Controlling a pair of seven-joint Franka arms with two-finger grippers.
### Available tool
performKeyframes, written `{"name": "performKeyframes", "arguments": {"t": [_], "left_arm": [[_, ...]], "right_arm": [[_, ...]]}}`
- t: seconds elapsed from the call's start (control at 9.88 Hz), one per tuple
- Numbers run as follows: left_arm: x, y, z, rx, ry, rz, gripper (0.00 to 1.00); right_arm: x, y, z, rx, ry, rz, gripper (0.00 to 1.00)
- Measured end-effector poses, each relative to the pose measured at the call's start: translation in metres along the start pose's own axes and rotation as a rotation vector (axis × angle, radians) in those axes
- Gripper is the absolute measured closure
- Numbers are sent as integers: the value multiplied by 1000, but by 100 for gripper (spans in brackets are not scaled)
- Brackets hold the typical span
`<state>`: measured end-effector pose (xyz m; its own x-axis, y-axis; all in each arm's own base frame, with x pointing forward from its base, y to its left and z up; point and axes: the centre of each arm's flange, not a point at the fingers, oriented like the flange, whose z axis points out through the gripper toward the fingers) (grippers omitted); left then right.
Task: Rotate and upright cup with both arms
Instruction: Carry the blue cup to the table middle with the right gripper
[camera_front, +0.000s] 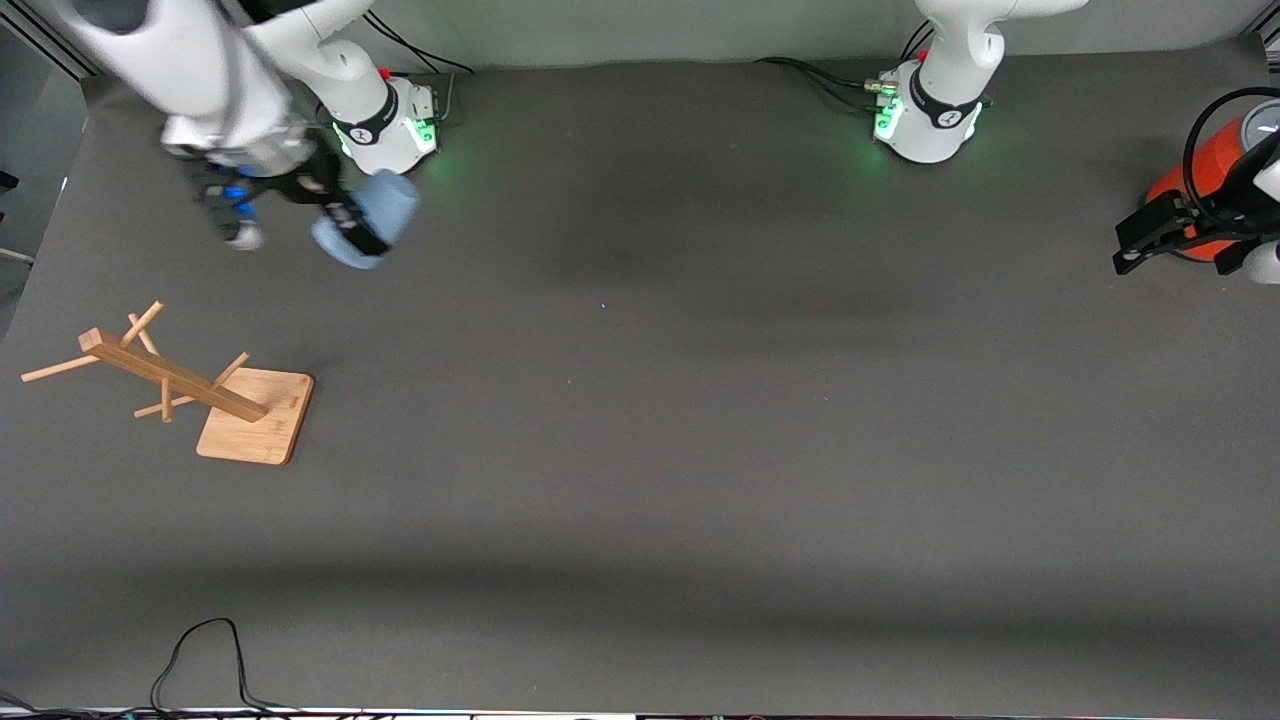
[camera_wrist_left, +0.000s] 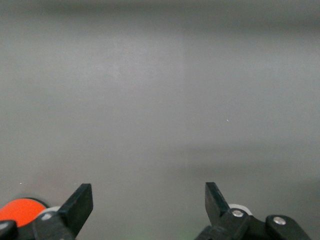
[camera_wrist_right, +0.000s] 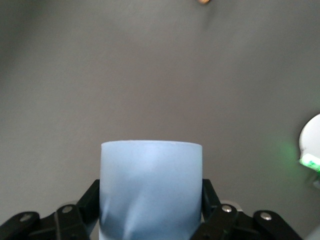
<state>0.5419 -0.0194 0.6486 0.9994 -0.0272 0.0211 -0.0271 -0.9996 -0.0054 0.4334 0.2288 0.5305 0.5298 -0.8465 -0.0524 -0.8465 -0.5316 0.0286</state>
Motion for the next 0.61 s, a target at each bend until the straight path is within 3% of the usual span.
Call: {"name": "performKeyframes", "arguments": {"t": [0.3,0.61], "left_arm": [[0,0,0,0,-4,0,0],[-1,-3,4,1,-27,-6,0]], "right_arm": [[-94,-66,45,-23,34,135,19],[-179,-123,100,4,85,309,19]]}}
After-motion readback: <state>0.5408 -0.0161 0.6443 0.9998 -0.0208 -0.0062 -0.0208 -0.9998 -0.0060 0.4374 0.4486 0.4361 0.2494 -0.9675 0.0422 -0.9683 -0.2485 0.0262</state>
